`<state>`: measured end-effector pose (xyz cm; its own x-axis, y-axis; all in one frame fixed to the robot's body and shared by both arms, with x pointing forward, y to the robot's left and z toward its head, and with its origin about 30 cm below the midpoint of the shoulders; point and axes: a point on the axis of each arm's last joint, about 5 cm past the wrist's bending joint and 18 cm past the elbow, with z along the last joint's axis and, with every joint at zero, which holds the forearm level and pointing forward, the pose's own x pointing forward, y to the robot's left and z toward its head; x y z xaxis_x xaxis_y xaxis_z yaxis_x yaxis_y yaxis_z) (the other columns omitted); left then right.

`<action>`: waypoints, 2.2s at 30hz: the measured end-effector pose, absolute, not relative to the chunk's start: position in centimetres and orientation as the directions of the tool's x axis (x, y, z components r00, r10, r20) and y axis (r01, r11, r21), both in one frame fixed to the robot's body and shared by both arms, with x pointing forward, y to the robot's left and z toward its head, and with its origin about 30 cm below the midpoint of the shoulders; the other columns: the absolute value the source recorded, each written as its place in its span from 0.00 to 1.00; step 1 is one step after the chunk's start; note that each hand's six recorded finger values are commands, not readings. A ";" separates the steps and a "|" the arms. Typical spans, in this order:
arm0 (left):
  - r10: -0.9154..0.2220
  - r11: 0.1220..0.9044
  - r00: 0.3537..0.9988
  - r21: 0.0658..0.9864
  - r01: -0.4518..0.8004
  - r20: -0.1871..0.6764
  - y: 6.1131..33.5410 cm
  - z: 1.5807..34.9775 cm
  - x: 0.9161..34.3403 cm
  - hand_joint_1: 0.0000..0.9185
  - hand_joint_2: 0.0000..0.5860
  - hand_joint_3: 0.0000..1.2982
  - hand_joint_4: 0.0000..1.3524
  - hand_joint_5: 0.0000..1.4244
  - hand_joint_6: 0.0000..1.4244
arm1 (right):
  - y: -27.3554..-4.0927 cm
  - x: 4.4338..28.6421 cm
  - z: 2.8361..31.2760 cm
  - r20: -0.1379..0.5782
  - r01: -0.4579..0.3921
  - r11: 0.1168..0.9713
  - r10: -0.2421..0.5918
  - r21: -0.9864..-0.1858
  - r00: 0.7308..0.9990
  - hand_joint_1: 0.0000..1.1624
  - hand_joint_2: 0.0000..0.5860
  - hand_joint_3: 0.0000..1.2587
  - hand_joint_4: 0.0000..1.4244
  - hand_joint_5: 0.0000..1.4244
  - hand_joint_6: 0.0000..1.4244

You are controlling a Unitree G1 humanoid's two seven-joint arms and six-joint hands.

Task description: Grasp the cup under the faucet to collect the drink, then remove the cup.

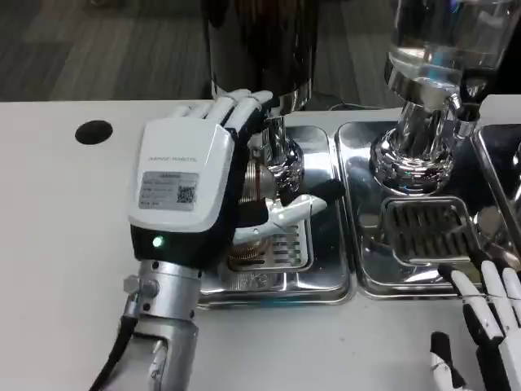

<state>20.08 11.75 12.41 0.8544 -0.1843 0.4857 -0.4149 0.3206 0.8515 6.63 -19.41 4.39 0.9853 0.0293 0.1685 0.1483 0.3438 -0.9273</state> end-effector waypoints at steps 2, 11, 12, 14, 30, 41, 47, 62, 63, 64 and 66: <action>-0.185 0.314 0.854 0.853 -0.418 0.486 11.7 12.4 20.1 0.00 0.12 0.30 0.24 0.34 0.33 | -19.4 6.6 4.4 0.171 0.150 0.344 0.029 -0.927 0.985 0.21 0.85 0.11 0.00 0.00 0.00; -0.176 0.317 0.853 0.848 -0.424 0.492 11.5 12.1 20.1 0.00 0.11 0.29 0.24 0.34 0.33 | -19.5 6.6 4.4 0.168 0.149 0.341 0.027 -0.928 0.985 0.21 0.85 0.11 0.00 0.00 0.00; -0.176 0.317 0.853 0.849 -0.424 0.492 11.5 12.1 20.1 0.00 0.11 0.29 0.24 0.34 0.33 | -19.5 6.6 4.4 0.168 0.148 0.341 0.027 -0.928 0.985 0.21 0.85 0.11 0.00 0.00 0.00; -0.175 0.317 0.853 0.848 -0.425 0.492 11.5 12.1 20.0 0.00 0.11 0.29 0.24 0.34 0.33 | -19.5 6.6 4.4 0.167 0.148 0.340 0.027 -0.929 0.986 0.21 0.85 0.11 0.00 0.00 0.00; -0.178 0.316 0.851 0.848 -0.426 0.494 11.5 11.9 20.1 0.00 0.12 0.29 0.24 0.34 0.32 | -19.4 6.4 4.2 0.152 0.135 0.339 0.026 -0.931 0.988 0.21 0.86 0.11 0.00 0.00 0.00; -0.177 0.316 0.852 0.848 -0.425 0.493 11.5 11.8 20.1 0.00 0.12 0.29 0.24 0.34 0.32 | -19.4 6.4 4.2 0.152 0.135 0.342 0.023 -0.930 0.988 0.22 0.86 0.11 0.00 0.00 0.00; -0.179 0.319 0.850 0.847 -0.426 0.495 11.4 11.8 20.3 0.00 0.12 0.29 0.24 0.31 0.30 | -19.4 6.4 4.2 0.152 0.136 0.343 0.019 -0.929 0.988 0.22 0.86 0.11 0.00 0.00 0.00; -0.174 0.325 0.863 0.855 -0.404 0.474 11.4 12.4 20.5 0.00 0.10 0.19 0.06 0.20 0.20 | -19.7 5.9 3.8 0.142 0.137 0.351 -0.011 -0.926 0.990 0.21 0.85 0.11 0.00 0.00 0.00; -0.175 0.326 0.865 0.857 -0.400 0.470 11.4 12.4 20.5 0.00 0.10 0.17 0.04 0.19 0.19 | -19.7 5.9 3.8 0.142 0.137 0.352 -0.011 -0.926 0.990 0.21 0.85 0.11 0.00 0.00 0.00; -0.174 0.328 0.866 0.857 -0.398 0.469 11.4 12.4 20.5 0.00 0.09 0.16 0.02 0.18 0.19 | -19.7 5.9 3.8 0.143 0.137 0.352 -0.011 -0.926 0.990 0.21 0.85 0.11 0.00 0.00 0.00; -0.163 0.343 0.865 0.849 -0.401 0.475 11.5 12.6 20.6 0.00 0.09 0.14 0.00 0.17 0.17 | -19.7 5.9 3.8 0.145 0.138 0.355 -0.007 -0.925 0.989 0.21 0.85 0.11 0.00 0.00 0.00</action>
<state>20.55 11.50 12.60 0.8648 -0.1635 0.4748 -0.4013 0.3434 0.8491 5.87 -19.72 3.81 0.9894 -0.0074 0.1451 0.1382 0.3552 -0.9245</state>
